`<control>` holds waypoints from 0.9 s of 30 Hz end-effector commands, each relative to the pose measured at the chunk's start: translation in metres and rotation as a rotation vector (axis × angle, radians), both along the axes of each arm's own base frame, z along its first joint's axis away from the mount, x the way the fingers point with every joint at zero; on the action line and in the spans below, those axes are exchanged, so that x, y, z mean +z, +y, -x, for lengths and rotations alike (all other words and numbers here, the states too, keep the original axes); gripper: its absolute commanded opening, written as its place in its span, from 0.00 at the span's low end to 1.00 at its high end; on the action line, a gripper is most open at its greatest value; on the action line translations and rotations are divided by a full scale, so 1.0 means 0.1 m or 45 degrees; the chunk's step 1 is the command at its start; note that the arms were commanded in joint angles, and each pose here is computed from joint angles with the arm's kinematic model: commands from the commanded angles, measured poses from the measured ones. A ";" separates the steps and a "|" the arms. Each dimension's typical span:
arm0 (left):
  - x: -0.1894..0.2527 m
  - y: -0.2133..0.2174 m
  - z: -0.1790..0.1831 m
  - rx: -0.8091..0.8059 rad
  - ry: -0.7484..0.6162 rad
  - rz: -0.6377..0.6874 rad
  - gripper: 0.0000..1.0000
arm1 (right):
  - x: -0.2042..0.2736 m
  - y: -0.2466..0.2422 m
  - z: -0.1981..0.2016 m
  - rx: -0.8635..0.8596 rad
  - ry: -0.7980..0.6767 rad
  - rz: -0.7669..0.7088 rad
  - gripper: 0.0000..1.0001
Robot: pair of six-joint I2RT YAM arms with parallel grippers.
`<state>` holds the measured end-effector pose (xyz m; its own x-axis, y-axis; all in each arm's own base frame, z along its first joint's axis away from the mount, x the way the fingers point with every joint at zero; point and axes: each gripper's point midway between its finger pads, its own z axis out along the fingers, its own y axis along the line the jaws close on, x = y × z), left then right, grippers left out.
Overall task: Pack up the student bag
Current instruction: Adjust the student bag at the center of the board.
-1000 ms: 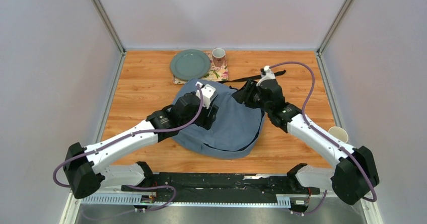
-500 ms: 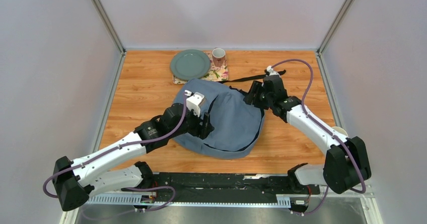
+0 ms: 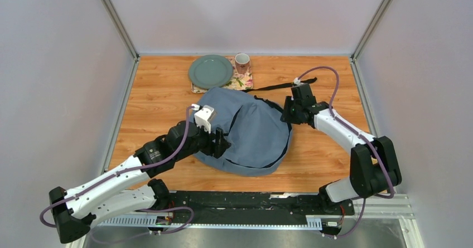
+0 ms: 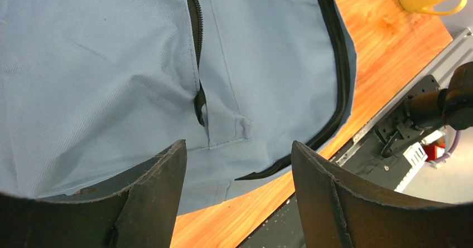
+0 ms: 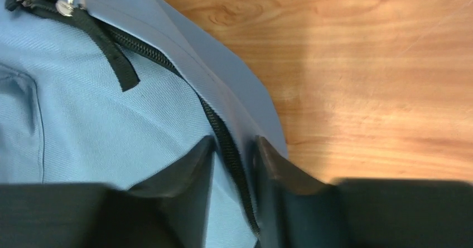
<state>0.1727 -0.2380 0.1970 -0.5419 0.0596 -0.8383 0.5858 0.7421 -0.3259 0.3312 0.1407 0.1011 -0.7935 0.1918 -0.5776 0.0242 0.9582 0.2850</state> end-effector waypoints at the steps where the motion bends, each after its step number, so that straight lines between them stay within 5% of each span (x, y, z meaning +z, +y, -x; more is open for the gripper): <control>1: 0.24 -0.01 0.05 -0.033 -0.021 0.030 0.76 | -0.27 0.01 0.23 -0.019 0.127 -0.052 0.08; 3: 0.33 -0.10 0.11 -0.108 -0.022 0.070 0.76 | -0.19 0.11 0.36 -0.013 0.101 -0.178 0.00; 8: 0.61 -0.32 0.22 -0.274 -0.035 0.134 0.76 | -0.29 0.33 1.05 -0.081 0.150 -0.358 0.00; 15: 0.46 -0.47 0.17 -0.403 0.010 -0.110 0.73 | -0.04 0.61 1.65 -0.044 0.079 -0.509 0.00; 19: 0.34 -0.42 0.14 -0.426 -0.028 -0.199 0.73 | 0.20 0.54 1.68 0.006 -0.011 -0.483 0.13; 27: -0.01 -0.43 0.23 -0.478 0.060 -0.288 0.73 | 0.42 0.55 1.52 0.032 -0.099 -0.413 0.15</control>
